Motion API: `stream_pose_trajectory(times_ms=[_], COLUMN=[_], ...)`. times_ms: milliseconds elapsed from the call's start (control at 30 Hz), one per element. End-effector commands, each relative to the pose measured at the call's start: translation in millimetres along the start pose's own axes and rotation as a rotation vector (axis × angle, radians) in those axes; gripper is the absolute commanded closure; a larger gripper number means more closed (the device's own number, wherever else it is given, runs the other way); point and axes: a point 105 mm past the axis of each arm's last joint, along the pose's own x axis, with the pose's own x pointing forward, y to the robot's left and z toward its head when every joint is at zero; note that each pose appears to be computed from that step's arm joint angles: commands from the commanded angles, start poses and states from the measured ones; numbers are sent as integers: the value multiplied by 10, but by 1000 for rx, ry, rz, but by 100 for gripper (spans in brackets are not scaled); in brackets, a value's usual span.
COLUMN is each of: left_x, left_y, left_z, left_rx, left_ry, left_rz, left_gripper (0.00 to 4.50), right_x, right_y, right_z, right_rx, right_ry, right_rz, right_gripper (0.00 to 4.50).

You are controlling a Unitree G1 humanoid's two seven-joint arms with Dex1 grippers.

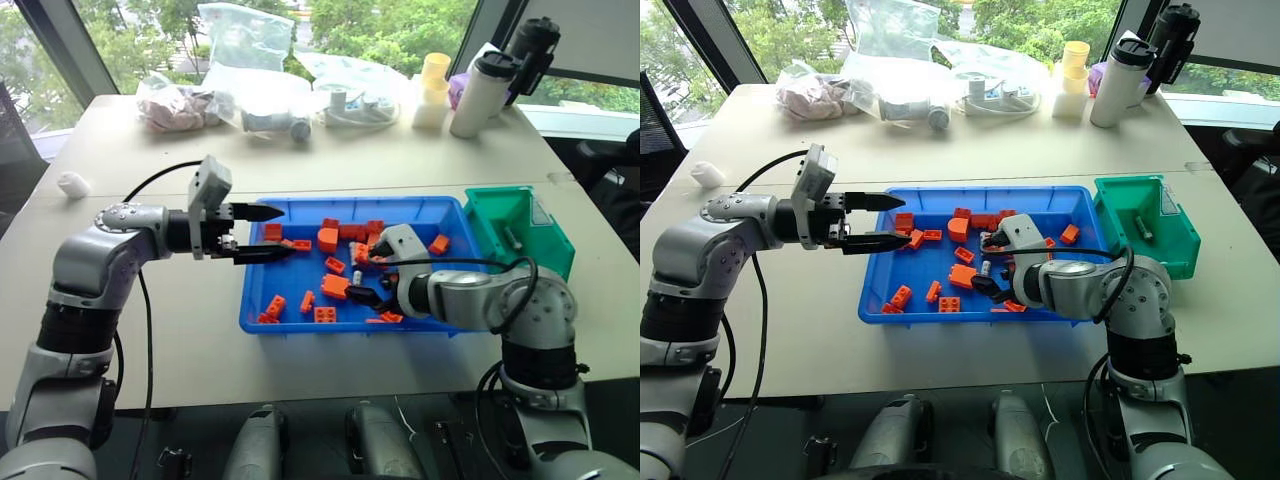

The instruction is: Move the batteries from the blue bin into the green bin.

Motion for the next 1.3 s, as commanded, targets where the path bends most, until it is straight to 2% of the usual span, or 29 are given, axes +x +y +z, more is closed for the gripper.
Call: stream_pose_trajectory(times_ms=[33, 167, 200, 467, 633, 833, 933, 967, 1067, 1167, 1300], left_x=[-29, -27, -29, -36, -66, -45, 59, 102, 200, 346, 545], left_y=[-31, -30, -27, -29, -33, -48, -93, -104, -111, -108, -144], left_z=[123, 127, 128, 134, 141, 164, 261, 303, 393, 401, 381], left_rx=[38, 37, 37, 34, 32, 36, 54, 64, 67, 72, 78], left_ry=[-39, -43, -43, -48, -47, -43, -64, -74, -110, -129, -125], left_rz=[3, 4, 6, 11, 9, -25, -88, -106, -136, -156, -207], left_gripper=[0, 0, 0, 0, 0, 0, 0, 0, 0, 0, 0], right_x=[71, 95, 97, 44, -309, -713, -1069, -1191, -1440, -1606, -1576], right_y=[68, 98, 114, 89, -79, -122, -563, -785, -1170, -1434, -1764], right_z=[-118, -159, -158, -56, 405, 769, 863, 809, 682, 618, 457], right_rx=[-36, -64, -78, -152, -267, -249, -185, -163, -116, -66, -47], right_ry=[53, 68, 68, 32, -126, -305, -372, -352, -310, -325, -302], right_rz=[6, 4, 6, -21, -111, -97, -307, -411, -579, -647, -667], right_gripper=[231, 428, 448, 448, 448, 448, 448, 448, 448, 448, 448])
